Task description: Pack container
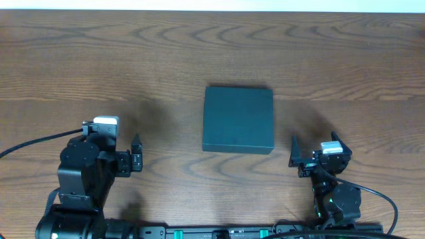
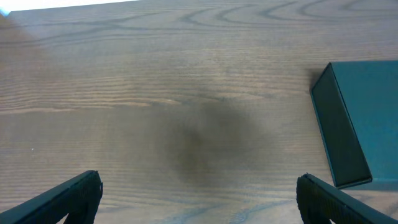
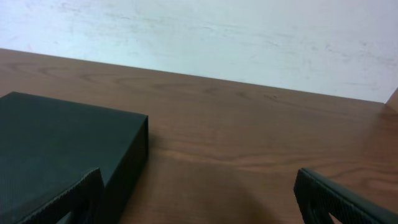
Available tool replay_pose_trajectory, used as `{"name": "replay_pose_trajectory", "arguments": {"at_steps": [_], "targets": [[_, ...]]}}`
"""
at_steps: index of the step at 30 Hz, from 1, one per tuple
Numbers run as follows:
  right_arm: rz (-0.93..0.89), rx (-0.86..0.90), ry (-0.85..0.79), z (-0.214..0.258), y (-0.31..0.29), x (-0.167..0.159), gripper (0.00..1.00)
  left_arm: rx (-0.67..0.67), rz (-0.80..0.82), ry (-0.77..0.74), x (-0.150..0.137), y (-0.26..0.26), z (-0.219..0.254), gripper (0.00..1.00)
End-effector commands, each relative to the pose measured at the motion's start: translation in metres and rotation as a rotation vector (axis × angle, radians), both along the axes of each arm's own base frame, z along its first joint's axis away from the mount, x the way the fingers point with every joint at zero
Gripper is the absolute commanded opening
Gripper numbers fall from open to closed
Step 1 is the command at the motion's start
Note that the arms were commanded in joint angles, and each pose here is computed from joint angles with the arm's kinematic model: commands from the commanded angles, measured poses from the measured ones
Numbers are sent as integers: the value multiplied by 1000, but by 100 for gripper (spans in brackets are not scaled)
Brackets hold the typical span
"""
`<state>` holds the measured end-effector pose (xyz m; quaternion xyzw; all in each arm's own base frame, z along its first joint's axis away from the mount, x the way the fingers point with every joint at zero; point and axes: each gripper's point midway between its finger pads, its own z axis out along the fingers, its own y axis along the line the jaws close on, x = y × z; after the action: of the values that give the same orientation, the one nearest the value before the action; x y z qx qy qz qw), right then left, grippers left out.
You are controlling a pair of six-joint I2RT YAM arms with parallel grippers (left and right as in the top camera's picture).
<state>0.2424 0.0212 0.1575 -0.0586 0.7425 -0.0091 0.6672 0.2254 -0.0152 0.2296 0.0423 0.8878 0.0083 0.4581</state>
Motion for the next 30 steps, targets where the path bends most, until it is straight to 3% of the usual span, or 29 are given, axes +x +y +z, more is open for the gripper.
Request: {"name": "replay_pose_trajectory", "arguments": {"at_steps": [1,9,17,27,30], "targets": [[16,10,-1,-1,3,0,99,-12,-2,-5,0,-1,2,98],[16,10,-1,-1,3,0,99,5,-2,4,-2,0,0,99],[16,10,-1,-1,3,0,99,-31,-32,-32,-32,-2,-22,98],[16,10,-1,-1,3,0,99,-35,-45,-545,14,-5,-9,98],[16,10,-1,-1,3,0,99,10,-37,-628,18,0,-9,98]]}}
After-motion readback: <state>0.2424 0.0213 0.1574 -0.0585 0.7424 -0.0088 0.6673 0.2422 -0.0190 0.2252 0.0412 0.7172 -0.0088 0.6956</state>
